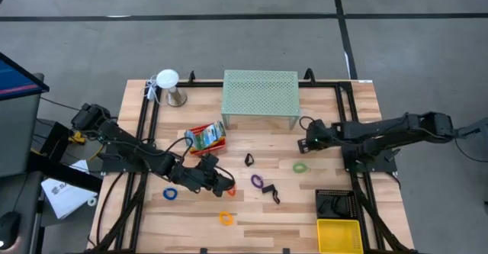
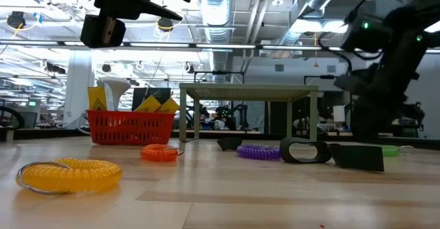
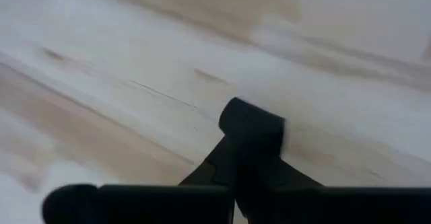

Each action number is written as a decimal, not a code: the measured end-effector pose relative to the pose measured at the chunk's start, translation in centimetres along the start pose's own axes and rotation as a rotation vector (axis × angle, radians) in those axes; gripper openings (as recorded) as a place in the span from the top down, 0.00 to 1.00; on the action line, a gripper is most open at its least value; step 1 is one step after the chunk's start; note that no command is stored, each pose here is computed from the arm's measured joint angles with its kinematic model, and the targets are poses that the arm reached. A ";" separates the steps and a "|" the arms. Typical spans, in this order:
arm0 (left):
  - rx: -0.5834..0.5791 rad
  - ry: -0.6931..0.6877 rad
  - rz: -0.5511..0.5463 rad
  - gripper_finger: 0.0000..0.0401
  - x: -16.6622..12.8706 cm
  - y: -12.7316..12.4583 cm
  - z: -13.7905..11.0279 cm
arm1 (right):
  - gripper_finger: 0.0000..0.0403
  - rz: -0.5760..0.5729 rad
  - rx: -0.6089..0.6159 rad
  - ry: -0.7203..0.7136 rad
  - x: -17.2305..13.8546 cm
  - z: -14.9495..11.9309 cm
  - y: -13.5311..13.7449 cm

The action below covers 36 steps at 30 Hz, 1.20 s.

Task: Pick & Place Office Desk Supplies
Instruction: Put the black rubber band into the black bin

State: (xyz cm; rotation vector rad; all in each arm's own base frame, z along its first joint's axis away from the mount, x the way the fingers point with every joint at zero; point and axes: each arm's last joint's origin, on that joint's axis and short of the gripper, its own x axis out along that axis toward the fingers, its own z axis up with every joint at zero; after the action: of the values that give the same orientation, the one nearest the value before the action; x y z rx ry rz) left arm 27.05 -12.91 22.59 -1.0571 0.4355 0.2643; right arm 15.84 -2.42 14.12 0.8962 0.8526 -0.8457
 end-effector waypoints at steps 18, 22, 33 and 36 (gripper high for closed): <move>0.067 0.012 -0.002 0.78 0.0 0.0 -0.1 | 1.00 0.445 -0.018 -0.100 -14.5 -3.4 7.5; 0.084 0.012 -0.002 0.78 0.0 0.0 -0.1 | 1.00 0.495 -0.019 -0.104 -16.2 -4.3 9.1; 0.099 0.017 -0.005 0.78 -0.1 0.0 -0.2 | 1.00 0.504 -0.074 -0.001 -17.6 -8.0 14.1; 0.110 0.028 -0.009 0.78 -0.2 -0.1 -0.4 | 1.00 0.480 -0.069 0.049 -17.2 -9.7 14.7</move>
State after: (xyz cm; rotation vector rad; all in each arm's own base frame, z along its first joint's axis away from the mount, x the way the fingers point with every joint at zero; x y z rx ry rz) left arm 26.86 -13.30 22.56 -0.9557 0.4651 0.2149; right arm 19.36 16.03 30.08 1.0097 0.6637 -0.3765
